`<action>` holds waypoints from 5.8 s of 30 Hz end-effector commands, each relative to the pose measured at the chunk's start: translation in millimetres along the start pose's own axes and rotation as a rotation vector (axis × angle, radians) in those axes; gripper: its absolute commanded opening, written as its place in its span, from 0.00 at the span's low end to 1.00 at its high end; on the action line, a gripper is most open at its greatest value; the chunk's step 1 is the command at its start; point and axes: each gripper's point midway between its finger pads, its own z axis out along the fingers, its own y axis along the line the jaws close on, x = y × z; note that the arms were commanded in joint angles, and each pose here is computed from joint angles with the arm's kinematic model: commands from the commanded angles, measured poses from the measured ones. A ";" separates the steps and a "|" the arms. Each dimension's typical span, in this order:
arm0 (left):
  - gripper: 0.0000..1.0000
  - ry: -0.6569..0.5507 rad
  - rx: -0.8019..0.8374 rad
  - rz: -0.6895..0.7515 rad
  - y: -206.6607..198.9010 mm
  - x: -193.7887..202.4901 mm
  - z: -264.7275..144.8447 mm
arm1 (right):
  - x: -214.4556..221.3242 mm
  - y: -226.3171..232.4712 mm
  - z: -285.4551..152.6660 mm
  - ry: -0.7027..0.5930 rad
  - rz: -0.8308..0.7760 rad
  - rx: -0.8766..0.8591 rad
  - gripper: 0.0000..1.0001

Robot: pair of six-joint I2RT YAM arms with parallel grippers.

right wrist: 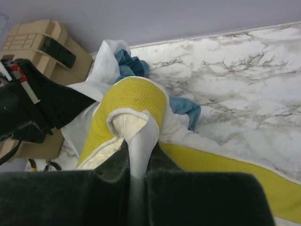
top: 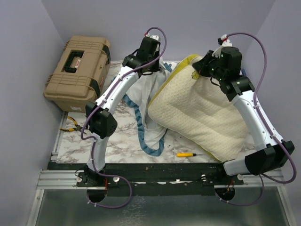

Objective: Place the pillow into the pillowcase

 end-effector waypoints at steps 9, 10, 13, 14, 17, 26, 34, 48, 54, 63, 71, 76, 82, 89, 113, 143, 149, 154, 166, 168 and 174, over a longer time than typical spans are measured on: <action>0.00 0.013 -0.034 -0.045 8.5 6.6 -39.5 | -71.6 -16.4 30.7 -0.283 -0.116 0.225 0.00; 0.00 0.027 -0.056 -0.035 13.6 12.6 -38.6 | -70.3 -20.0 32.6 -0.287 -0.141 0.254 0.00; 0.02 0.066 -0.073 0.013 20.6 26.4 -36.1 | -64.9 -31.6 35.6 -0.282 -0.188 0.320 0.00; 0.11 0.079 -0.073 0.023 21.5 30.8 -33.7 | -63.6 -34.3 35.7 -0.281 -0.194 0.331 0.00; 0.23 0.120 -0.048 0.046 19.1 43.6 -23.6 | -55.8 -36.4 37.3 -0.260 -0.204 0.334 0.00; 0.00 0.196 -0.014 0.069 15.6 68.0 3.0 | -46.0 -31.7 35.0 -0.225 -0.202 0.299 0.00; 0.44 0.177 -0.075 0.123 29.3 63.9 7.9 | -52.2 -36.9 21.2 -0.190 -0.227 0.354 0.00; 0.64 0.192 -0.034 0.128 18.3 78.5 67.4 | 0.0 -69.1 -13.2 -0.049 -0.245 0.447 0.00; 0.47 0.120 -0.140 0.107 34.5 65.1 80.3 | -9.0 -59.1 -14.0 -0.055 -0.242 0.413 0.00; 0.00 0.049 -0.163 0.117 38.5 36.1 50.1 | -26.1 -57.1 -19.8 -0.085 -0.276 0.427 0.00; 0.06 0.105 -0.227 0.216 59.2 44.5 20.4 | -25.9 -63.8 -21.8 -0.083 -0.308 0.460 0.00; 0.00 0.121 -0.215 0.226 57.8 48.6 20.6 | -27.2 -60.1 -19.1 -0.087 -0.293 0.444 0.00; 0.00 0.086 -0.114 0.173 35.5 32.2 14.4 | -49.7 -36.3 -8.5 -0.142 -0.234 0.362 0.00; 0.00 0.045 -0.026 0.102 18.2 13.3 -3.9 | -63.0 3.3 14.1 -0.159 -0.180 0.207 0.00; 0.00 0.003 0.236 -0.125 -22.7 -21.6 -58.9 | -30.7 -25.6 59.6 -0.111 -0.321 0.471 0.00; 0.00 -0.099 0.183 -0.349 1.0 -21.9 -103.1 | -66.8 85.1 -2.0 -0.146 -0.088 -0.102 0.00; 0.00 -0.099 0.237 -0.345 -5.3 -25.8 -107.6 | -30.1 116.8 3.8 -0.008 -0.032 -0.308 0.00; 0.00 -0.093 0.275 -0.347 -11.0 -25.5 -110.7 | 27.9 117.8 30.3 0.189 -0.007 -0.379 0.00; 0.00 -0.131 0.304 -0.371 -7.2 -21.2 -122.7 | 131.2 122.5 18.7 0.584 0.039 -0.602 0.00; 0.00 -0.125 0.306 -0.373 -7.0 -16.7 -121.5 | 140.0 128.1 14.2 0.629 0.048 -0.671 0.00; 0.00 -0.116 0.385 -0.375 -19.3 -16.0 -121.9 | 157.6 133.5 15.3 0.716 0.079 -0.769 0.00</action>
